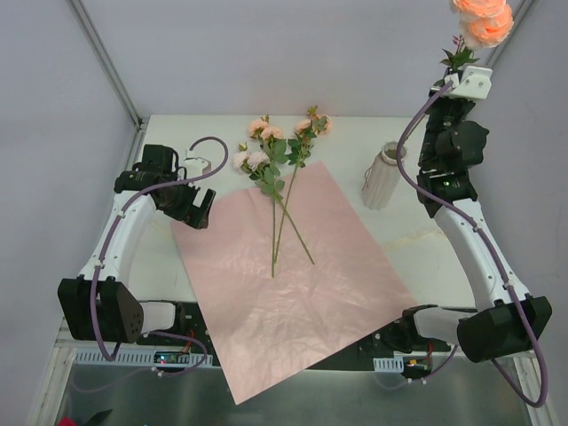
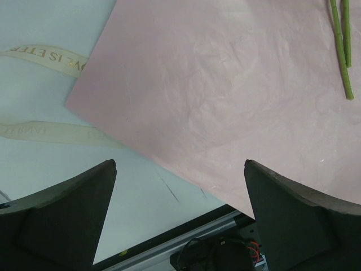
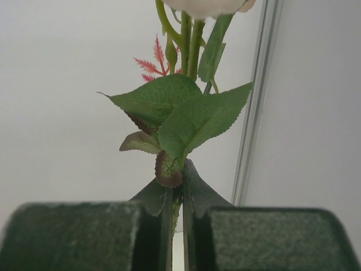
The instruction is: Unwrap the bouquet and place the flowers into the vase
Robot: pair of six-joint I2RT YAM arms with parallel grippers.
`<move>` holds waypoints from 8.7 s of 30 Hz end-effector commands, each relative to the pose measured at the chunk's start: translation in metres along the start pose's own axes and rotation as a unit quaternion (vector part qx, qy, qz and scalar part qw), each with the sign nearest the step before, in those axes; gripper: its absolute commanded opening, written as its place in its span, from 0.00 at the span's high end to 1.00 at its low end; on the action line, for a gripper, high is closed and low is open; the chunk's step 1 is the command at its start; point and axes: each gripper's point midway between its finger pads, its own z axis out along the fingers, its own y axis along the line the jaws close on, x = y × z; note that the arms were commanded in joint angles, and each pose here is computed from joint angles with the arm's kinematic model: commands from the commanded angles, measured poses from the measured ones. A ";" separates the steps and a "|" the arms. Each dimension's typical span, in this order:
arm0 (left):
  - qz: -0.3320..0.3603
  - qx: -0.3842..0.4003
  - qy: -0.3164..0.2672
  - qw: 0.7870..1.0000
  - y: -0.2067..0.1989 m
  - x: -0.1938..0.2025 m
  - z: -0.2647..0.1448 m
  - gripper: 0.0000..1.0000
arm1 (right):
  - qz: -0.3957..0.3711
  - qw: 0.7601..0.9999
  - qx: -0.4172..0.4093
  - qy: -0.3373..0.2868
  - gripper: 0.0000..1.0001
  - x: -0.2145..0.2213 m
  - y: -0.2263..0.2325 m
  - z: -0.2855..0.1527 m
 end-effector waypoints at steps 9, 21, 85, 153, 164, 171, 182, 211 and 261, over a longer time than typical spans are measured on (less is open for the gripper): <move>0.001 -0.003 0.005 1.000 0.000 0.010 -0.005 0.02 | 0.040 0.998 -0.034 0.023 0.99 0.023 0.017 -0.007; -0.009 -0.006 0.003 1.000 0.004 0.002 -0.006 0.02 | 0.047 0.988 -0.120 0.090 0.24 0.036 0.038 -0.039; 0.011 -0.074 -0.027 0.997 0.032 -0.010 -0.008 0.01 | -0.147 0.682 -0.456 0.553 0.48 0.363 0.353 -0.269; -0.030 -0.070 -0.064 0.995 0.036 -0.015 -0.023 0.01 | 0.083 0.990 -0.089 -0.068 0.99 -0.049 0.042 0.009; -0.027 -0.066 -0.059 0.996 0.037 -0.016 -0.021 0.01 | 0.071 0.994 -0.076 -0.032 0.99 0.001 0.033 0.009; -0.022 -0.069 -0.057 0.996 0.037 -0.015 -0.021 0.01 | 0.071 0.994 -0.074 -0.025 0.99 0.015 0.033 0.012; -0.015 -0.077 -0.055 0.995 0.039 -0.012 -0.023 0.01 | 0.078 0.993 -0.088 -0.008 0.63 0.034 0.029 -0.020; -0.042 -0.076 -0.048 0.995 0.039 -0.010 -0.019 0.01 | 0.059 0.867 -0.388 0.308 0.28 0.110 0.268 -0.196; -0.027 -0.103 -0.008 0.994 0.050 0.011 -0.011 0.01 | -0.075 0.698 -0.294 0.649 0.79 0.383 0.364 -0.302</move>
